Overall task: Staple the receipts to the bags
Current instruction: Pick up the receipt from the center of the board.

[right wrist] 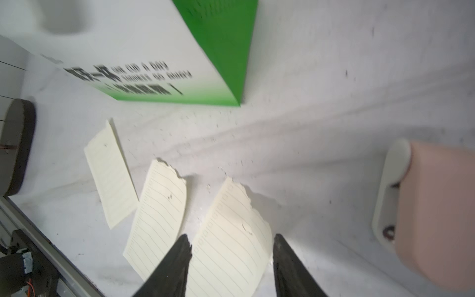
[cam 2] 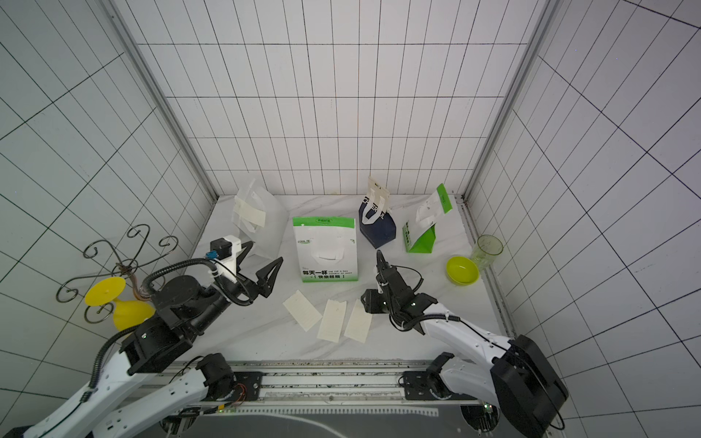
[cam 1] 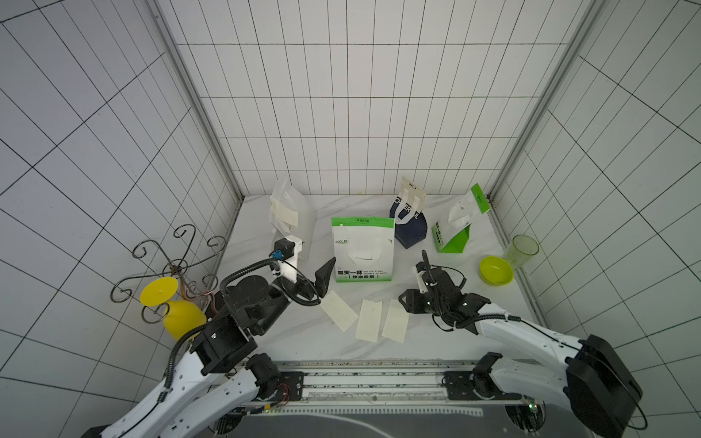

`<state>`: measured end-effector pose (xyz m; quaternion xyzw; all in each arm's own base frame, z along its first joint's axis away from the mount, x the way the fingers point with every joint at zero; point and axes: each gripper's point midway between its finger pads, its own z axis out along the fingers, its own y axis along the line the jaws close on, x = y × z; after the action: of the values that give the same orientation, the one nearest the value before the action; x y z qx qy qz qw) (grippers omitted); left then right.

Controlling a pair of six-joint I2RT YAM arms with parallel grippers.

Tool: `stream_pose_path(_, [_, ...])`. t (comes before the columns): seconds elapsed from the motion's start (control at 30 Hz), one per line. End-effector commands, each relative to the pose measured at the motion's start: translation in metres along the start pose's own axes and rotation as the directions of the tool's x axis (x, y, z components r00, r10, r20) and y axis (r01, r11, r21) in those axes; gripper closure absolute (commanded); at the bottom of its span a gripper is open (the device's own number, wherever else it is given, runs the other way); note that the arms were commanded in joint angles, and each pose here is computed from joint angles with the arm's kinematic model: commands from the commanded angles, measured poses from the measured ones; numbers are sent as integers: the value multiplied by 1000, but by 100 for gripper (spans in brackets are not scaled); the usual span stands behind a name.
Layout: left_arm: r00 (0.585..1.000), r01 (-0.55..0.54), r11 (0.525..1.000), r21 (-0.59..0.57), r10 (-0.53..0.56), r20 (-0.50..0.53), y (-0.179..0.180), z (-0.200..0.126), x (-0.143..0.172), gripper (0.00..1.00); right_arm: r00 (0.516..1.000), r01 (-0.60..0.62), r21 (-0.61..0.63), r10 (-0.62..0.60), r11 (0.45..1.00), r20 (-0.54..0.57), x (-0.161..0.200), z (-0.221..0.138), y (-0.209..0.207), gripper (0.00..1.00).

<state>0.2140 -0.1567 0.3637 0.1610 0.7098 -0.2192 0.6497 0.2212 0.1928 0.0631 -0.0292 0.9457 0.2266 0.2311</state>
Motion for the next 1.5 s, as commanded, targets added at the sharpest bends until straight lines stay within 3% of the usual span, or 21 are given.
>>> stream_pose_path(0.0, [1000,10,1000,5,-10,-4,0,-3,2,2,993,-71,83,78,994,-89,31,6,-23,47])
stream_pose_path(0.33, [1000,-6,1000,-1,6,-23,1,-2,4,2,989,-62,-4,61,998,-138,40,38,-15,56])
stream_pose_path(0.43, [1000,-6,1000,-3,6,-29,1,0,5,2,990,-47,-12,45,999,-136,39,41,-14,66])
stream_pose_path(0.6, [999,-11,1000,-25,10,-35,3,4,3,2,995,-18,-24,16,1000,-95,30,36,-12,98])
stream_pose_path(0.73, [999,-35,998,-61,33,-36,9,11,-5,2,993,109,-86,-105,990,45,-3,10,12,100])
stream_pose_path(0.9, [999,38,999,-25,-39,-23,28,38,-23,2,910,363,-209,-298,908,286,-52,-48,68,100])
stream_pose_path(1.03, [993,115,987,114,-115,-12,36,71,-41,2,822,522,-283,-386,805,419,-78,-93,115,100])
stream_pose_path(1.13, [993,103,966,237,-112,25,34,91,-56,2,763,606,-330,-412,724,498,-95,-115,146,100])
stream_pose_path(1.27, [998,51,955,293,-37,-53,37,128,-42,4,709,668,-321,-443,672,548,-127,-124,176,100])
stream_pose_path(1.47, [993,31,948,316,7,-116,51,160,-22,8,654,718,-273,-487,640,579,-180,-113,207,100])
